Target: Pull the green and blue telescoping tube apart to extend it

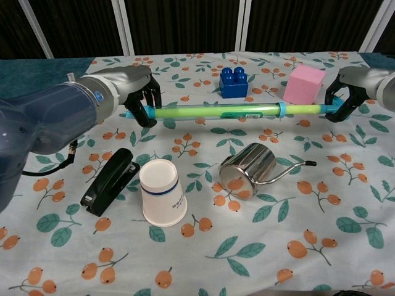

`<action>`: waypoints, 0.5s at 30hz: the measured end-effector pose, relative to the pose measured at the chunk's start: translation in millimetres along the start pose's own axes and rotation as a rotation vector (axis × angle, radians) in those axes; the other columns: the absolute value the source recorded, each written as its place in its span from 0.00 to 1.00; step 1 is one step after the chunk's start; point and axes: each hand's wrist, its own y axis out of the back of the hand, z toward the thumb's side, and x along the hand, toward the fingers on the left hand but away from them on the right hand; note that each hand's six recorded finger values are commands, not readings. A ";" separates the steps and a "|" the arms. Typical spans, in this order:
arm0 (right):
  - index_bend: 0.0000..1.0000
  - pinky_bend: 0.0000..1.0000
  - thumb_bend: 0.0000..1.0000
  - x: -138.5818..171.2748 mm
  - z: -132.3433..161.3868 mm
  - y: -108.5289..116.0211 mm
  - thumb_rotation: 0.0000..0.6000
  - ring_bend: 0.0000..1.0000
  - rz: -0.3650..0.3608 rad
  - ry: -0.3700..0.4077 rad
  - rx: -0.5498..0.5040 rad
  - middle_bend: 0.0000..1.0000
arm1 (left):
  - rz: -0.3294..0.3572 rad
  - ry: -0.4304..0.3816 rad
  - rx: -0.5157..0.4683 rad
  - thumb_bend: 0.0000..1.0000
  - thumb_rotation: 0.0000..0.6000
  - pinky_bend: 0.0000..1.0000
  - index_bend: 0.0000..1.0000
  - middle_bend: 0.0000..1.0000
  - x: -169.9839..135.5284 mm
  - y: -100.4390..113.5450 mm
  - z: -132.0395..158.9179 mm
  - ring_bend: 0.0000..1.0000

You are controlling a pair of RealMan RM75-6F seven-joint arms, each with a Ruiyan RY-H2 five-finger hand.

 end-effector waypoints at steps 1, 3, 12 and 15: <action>0.68 0.15 0.37 0.8 -1.3 1.0 1.00 0.05 -0.001 -0.002 -0.002 0.15 | 0.002 0.005 0.002 0.44 1.00 0.35 0.64 0.38 -0.7 1.4 -3.9 0.21; 0.68 0.15 0.37 2.9 -4.8 3.7 1.00 0.05 -0.005 -0.008 -0.004 0.15 | 0.006 0.017 0.006 0.44 1.00 0.35 0.64 0.38 -2.4 4.6 -13.9 0.21; 0.68 0.15 0.37 11.4 -15.1 13.1 1.00 0.05 -0.024 -0.028 0.003 0.15 | 0.013 0.070 0.021 0.44 1.00 0.34 0.64 0.38 -11.4 17.3 -60.0 0.21; 0.68 0.15 0.37 13.7 -18.1 14.9 1.00 0.05 -0.029 -0.036 0.003 0.15 | 0.011 0.086 0.027 0.44 1.00 0.34 0.64 0.38 -15.3 19.5 -75.2 0.21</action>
